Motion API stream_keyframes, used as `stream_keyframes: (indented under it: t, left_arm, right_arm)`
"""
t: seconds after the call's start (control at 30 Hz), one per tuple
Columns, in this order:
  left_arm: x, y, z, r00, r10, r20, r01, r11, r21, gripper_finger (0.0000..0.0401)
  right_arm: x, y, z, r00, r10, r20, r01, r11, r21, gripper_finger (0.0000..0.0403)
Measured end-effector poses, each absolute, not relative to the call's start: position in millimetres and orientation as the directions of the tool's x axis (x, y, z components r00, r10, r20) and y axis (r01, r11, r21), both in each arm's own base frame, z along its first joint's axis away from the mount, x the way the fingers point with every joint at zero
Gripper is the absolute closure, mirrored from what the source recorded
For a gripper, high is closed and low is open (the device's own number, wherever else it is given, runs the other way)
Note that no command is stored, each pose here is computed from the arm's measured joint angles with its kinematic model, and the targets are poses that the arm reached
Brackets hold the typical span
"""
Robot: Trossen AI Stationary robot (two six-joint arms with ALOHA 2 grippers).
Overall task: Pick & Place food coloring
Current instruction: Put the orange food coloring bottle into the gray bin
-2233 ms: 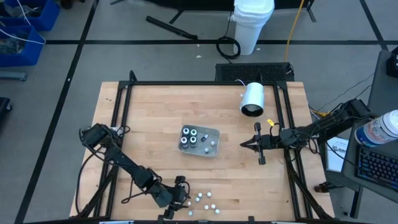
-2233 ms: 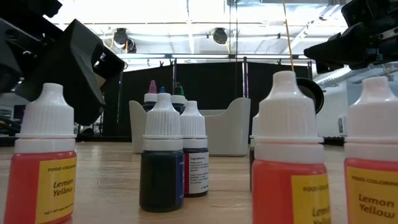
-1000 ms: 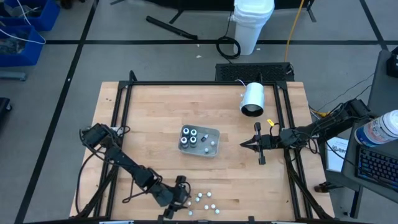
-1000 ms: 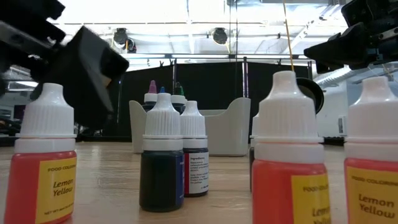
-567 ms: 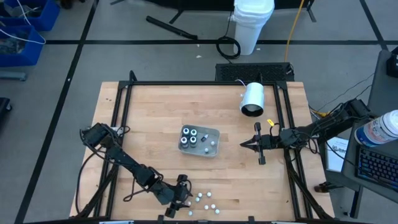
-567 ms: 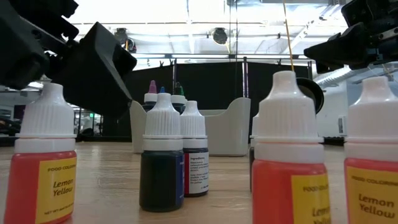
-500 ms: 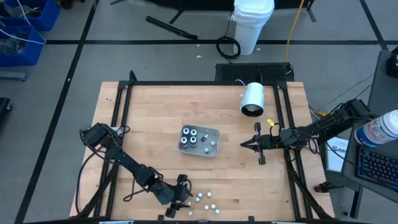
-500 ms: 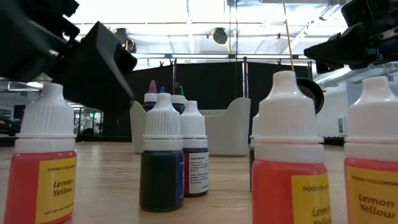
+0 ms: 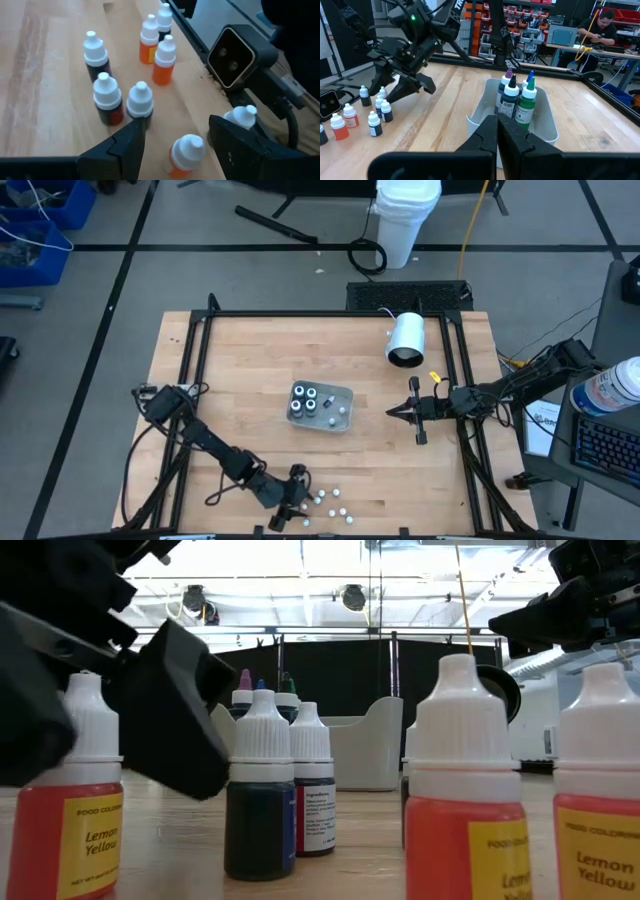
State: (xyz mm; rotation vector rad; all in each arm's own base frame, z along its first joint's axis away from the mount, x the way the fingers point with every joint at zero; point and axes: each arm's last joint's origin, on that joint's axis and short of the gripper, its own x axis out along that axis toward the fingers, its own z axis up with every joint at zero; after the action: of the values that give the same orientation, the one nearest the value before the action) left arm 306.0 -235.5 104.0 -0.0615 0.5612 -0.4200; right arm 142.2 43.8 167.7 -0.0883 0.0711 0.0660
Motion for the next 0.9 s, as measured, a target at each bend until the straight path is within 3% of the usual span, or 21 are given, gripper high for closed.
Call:
stream_keyframes:
  t: [0.37,0.9]
  left_arm:
    - [298.9,-230.0,117.9,0.722,-0.382,-0.577,0.35,0.921,-0.172,0.0178]
    - [300.4,-227.9,119.9,0.732,-0.37,-0.571,0.322,0.928,-0.188,0.0178]
  right_arm:
    - [142.2,43.8,167.7,0.995,0.063,-0.074,-0.069,0.994,-0.086,0.0403]
    - [142.2,43.8,167.6,0.995,0.063,-0.074,-0.069,0.994,-0.086,0.0403]
